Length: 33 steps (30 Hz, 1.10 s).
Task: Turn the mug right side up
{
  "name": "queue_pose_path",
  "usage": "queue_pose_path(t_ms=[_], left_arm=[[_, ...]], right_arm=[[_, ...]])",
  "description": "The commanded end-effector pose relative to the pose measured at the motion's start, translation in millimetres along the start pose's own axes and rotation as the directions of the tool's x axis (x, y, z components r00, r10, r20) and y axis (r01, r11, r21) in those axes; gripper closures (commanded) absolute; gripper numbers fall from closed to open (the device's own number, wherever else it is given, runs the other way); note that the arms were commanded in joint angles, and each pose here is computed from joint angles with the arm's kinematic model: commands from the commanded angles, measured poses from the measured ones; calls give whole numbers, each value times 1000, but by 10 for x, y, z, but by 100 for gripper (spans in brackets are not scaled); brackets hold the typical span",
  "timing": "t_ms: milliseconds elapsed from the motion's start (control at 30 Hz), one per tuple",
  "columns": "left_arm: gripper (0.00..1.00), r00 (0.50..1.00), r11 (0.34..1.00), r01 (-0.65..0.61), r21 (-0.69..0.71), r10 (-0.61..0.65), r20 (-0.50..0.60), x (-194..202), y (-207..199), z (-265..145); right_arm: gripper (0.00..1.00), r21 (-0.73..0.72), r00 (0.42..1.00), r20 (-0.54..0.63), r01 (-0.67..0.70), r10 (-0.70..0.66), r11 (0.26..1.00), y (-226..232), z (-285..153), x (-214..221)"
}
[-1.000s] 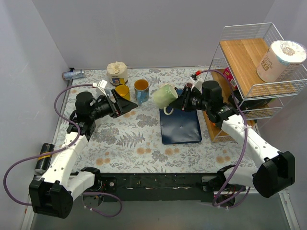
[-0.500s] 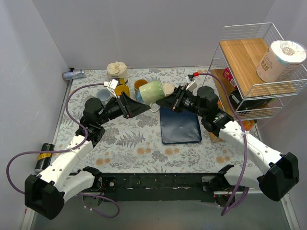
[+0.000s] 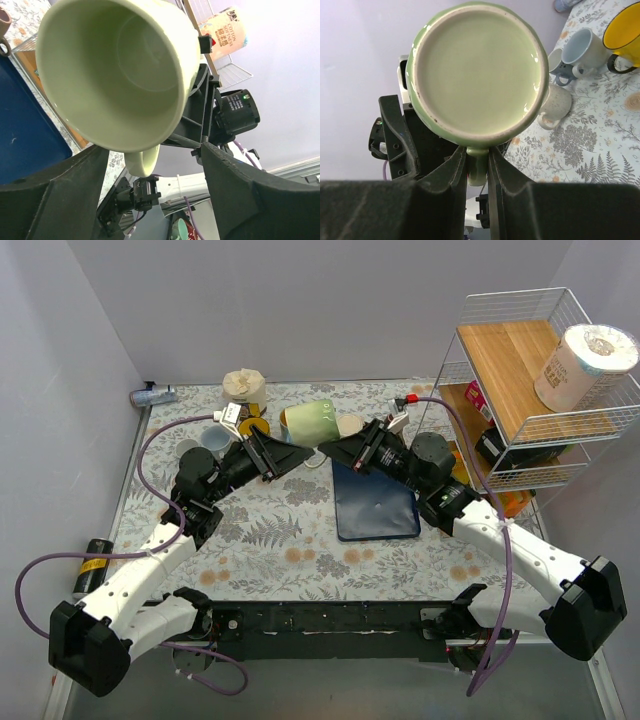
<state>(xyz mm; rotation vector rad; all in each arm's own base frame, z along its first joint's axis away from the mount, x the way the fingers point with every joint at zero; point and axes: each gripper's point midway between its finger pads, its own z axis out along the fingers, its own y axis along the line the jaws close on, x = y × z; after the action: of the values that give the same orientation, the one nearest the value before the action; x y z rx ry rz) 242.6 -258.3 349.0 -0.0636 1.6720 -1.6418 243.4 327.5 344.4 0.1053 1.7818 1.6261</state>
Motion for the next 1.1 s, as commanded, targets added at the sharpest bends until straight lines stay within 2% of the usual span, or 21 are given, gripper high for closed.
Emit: queue_pose_path(t_ms=[0, 233, 333, 467, 500, 600, 767, 867, 900, 967, 1000, 1033, 1067], left_arm=[[29, 999, 998, 25, 63, -27, 24, -7, -149, 26], [41, 999, 998, 42, 51, -44, 25, 29, -129, 29], [51, 998, 996, 53, 65, -54, 19, 49, -155, 29], [71, 998, 995, 66, 72, -67, 7, 80, -175, 37], [83, 998, 995, 69, 73, -69, 8, 79, -184, 38], [99, 997, 996, 68, 59, -70, 25, 49, -192, 39], [100, 996, 999, 50, 9, -51, 73, -30, -172, -2], [100, 993, 998, 45, -51, -39, 112, -85, -87, -36], [100, 992, 997, 40, -67, -31, 126, -119, -75, -43], [100, 989, 990, 29, -139, -7, 151, -152, 48, -76], [100, 989, 981, 34, -191, -5, 150, -148, 133, -99], [100, 984, 973, 32, -228, 10, 180, -207, 191, -122], [100, 981, 965, 5, -263, 46, 187, -232, 243, -152]], right_arm=[[99, -270, 996, 87, 54, -32, 961, 770, -148, -146], [99, -292, 995, 91, 59, -34, 955, 830, -179, -111], [99, -288, 997, 78, 47, -25, 956, 796, -171, -55], [99, -287, 997, 70, 40, -20, 957, 772, -166, 8], [99, -285, 998, 64, 38, -21, 958, 760, -161, 32], [99, -273, 998, 53, 40, -26, 961, 722, -155, 59], [99, -222, 995, 57, 88, -77, 971, 620, -148, 69], [77, -203, 989, 31, 147, -144, 968, 561, -154, 131], [61, -175, 989, 21, 148, -147, 973, 506, -140, 140], [50, -114, 988, 13, 153, -152, 982, 387, -125, 143], [41, -62, 988, -10, 154, -155, 986, 272, -124, 177], [38, -36, 988, -17, 156, -157, 987, 220, -124, 183], [26, 0, 987, -12, 160, -160, 987, 150, -128, 170]])
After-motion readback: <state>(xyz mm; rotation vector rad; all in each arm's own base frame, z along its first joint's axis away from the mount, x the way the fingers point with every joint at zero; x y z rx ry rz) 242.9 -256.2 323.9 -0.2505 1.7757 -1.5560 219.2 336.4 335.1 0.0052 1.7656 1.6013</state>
